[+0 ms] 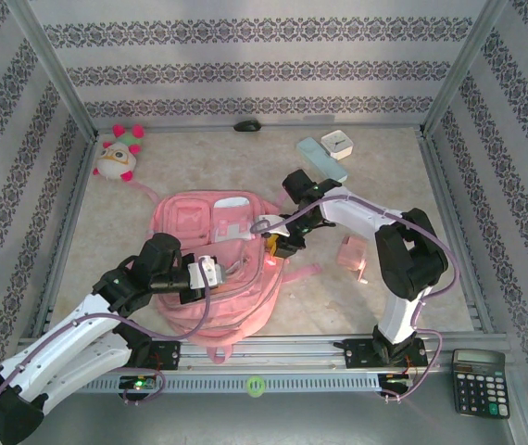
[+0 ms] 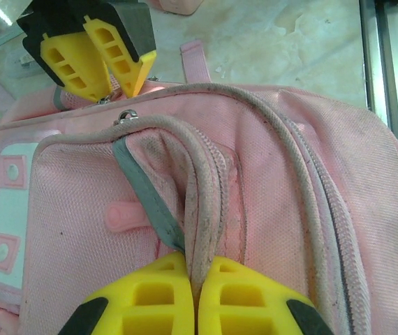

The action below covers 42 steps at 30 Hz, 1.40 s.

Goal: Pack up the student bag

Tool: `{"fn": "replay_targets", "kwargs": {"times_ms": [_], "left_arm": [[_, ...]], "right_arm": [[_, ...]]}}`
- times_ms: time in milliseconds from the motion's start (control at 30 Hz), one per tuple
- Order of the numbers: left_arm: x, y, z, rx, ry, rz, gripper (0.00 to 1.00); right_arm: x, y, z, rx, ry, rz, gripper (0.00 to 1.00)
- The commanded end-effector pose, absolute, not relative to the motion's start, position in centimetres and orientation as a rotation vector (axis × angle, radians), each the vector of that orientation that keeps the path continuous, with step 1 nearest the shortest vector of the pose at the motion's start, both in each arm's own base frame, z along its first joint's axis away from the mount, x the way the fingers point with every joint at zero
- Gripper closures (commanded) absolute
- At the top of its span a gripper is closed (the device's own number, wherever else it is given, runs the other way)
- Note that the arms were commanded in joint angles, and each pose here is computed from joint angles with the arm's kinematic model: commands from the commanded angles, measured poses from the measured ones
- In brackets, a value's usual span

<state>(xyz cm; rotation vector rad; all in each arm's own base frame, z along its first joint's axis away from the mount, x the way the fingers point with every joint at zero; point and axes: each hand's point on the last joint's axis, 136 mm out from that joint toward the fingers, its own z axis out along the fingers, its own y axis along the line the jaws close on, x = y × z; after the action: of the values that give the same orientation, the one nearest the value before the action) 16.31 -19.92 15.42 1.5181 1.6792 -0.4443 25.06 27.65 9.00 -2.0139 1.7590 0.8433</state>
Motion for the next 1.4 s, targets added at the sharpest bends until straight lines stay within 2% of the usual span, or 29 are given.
{"fn": "replay_targets", "kwargs": {"times_ms": [0, 133, 367, 600, 867, 1067, 1367], "left_arm": [[17.9, -21.4, 19.6, 1.448, 1.505, -0.440, 1.00], [18.4, -21.3, 19.3, 1.440, 1.531, -0.424, 1.00], [20.5, -20.2, 18.7, 1.361, 1.657, -0.323, 1.00], [24.1, -18.9, 20.4, 1.085, 1.773, -0.232, 1.00], [27.0, -19.3, 22.4, 0.832, 1.804, -0.258, 1.00], [28.4, -21.1, 22.4, 0.759, 1.807, -0.277, 1.00], [29.2, -24.2, 23.4, 0.700, 1.742, -0.431, 1.00]], "right_arm": [[23.6, 28.1, 11.1, -1.986, 1.740, 0.962, 0.87], [24.4, 28.2, 11.9, -1.937, 1.777, 0.957, 1.00], [25.3, 28.6, 14.4, -1.789, 1.903, 0.980, 1.00], [23.4, 28.4, 15.9, -1.654, 2.044, 1.051, 1.00], [20.8, 29.8, 18.0, -1.450, 2.144, 1.193, 1.00], [18.7, 31.7, 19.0, -1.234, 2.206, 1.284, 1.00], [18.3, 34.9, 18.7, -0.693, 2.210, 1.259, 1.00]]}}
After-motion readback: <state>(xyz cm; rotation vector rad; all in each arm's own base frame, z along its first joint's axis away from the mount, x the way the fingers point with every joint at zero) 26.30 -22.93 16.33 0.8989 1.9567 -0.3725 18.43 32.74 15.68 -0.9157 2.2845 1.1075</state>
